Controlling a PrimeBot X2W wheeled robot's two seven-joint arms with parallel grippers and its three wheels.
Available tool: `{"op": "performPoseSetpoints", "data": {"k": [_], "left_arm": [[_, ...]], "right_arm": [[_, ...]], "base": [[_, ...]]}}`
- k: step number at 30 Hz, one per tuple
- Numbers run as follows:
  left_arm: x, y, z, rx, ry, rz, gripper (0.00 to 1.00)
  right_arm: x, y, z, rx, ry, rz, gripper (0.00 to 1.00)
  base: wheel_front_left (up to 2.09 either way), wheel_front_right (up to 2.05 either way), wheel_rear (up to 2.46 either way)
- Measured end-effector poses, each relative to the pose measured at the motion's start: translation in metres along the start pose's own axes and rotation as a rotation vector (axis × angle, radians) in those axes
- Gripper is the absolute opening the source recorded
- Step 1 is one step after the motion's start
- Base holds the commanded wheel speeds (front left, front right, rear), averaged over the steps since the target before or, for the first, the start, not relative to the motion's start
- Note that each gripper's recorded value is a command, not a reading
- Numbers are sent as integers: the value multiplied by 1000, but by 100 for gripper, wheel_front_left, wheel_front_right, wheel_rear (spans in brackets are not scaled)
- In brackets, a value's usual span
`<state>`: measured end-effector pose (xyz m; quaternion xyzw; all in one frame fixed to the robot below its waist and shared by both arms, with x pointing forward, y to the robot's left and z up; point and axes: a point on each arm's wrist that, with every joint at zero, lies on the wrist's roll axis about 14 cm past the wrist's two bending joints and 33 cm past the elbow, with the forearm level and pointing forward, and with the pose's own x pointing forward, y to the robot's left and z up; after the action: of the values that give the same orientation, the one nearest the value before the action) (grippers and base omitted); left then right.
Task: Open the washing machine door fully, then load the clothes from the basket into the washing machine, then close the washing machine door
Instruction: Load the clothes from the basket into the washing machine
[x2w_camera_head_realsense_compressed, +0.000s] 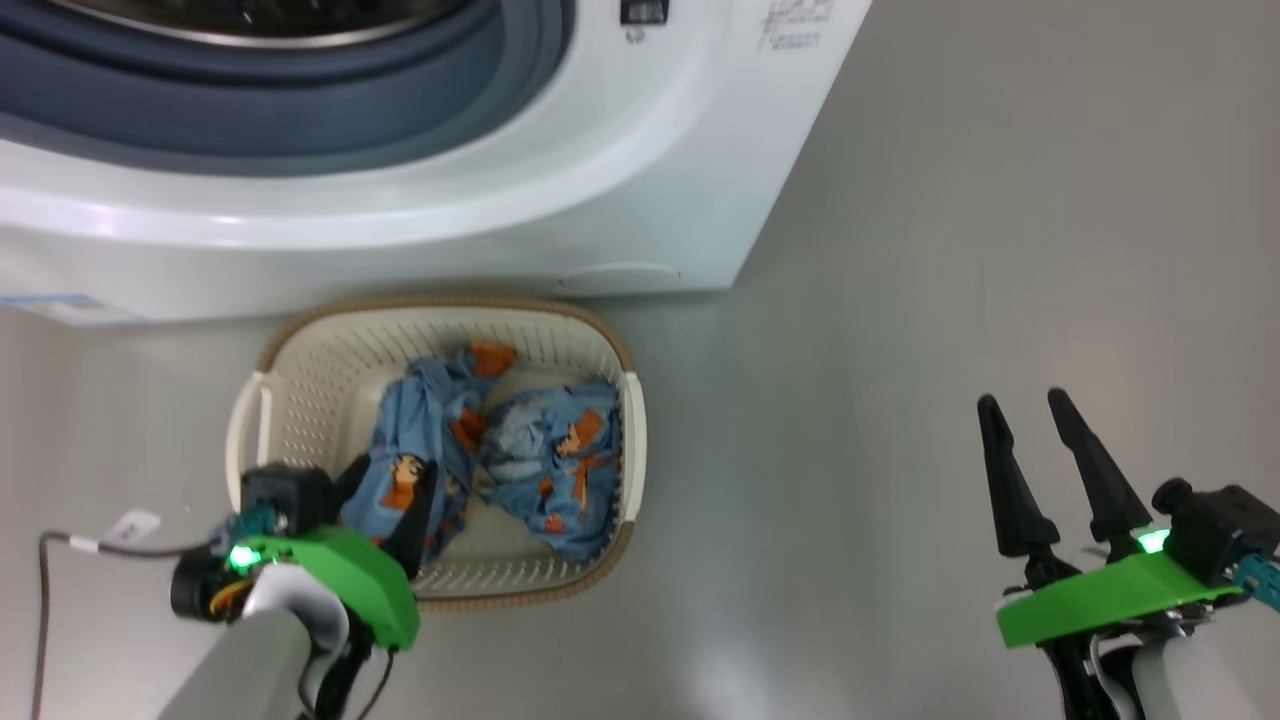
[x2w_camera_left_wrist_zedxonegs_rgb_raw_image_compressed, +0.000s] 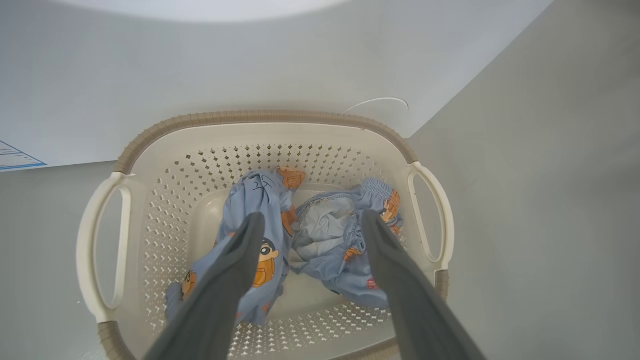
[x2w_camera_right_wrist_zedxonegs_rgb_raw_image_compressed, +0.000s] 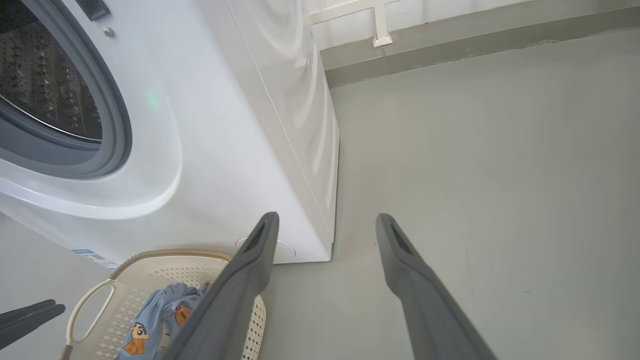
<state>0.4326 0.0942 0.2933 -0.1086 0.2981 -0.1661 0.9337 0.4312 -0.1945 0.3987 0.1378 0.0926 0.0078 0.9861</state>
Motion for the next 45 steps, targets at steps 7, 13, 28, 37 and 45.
{"op": "performPoseSetpoints", "data": {"k": [7,13,28,37,45], "left_arm": [[33,15,-28,10,120,6,100],[51,35,-51,17,205,31,100],[88,62,-82,11,306,62,100],[96,64,-98,20,379,48,100],[97,62,-106,29,421,26,21]], "right_arm": [[23,-3,-21,-10,36,-3,100],[37,-6,-40,-6,68,-5,100],[53,-13,-78,-17,134,-12,100],[52,-18,-87,-21,151,-26,100],[50,-22,-84,-29,149,-33,100]], "base": [[0,0,0],[0,0,0],[0,0,0],[0,0,0],[0,0,0]]}}
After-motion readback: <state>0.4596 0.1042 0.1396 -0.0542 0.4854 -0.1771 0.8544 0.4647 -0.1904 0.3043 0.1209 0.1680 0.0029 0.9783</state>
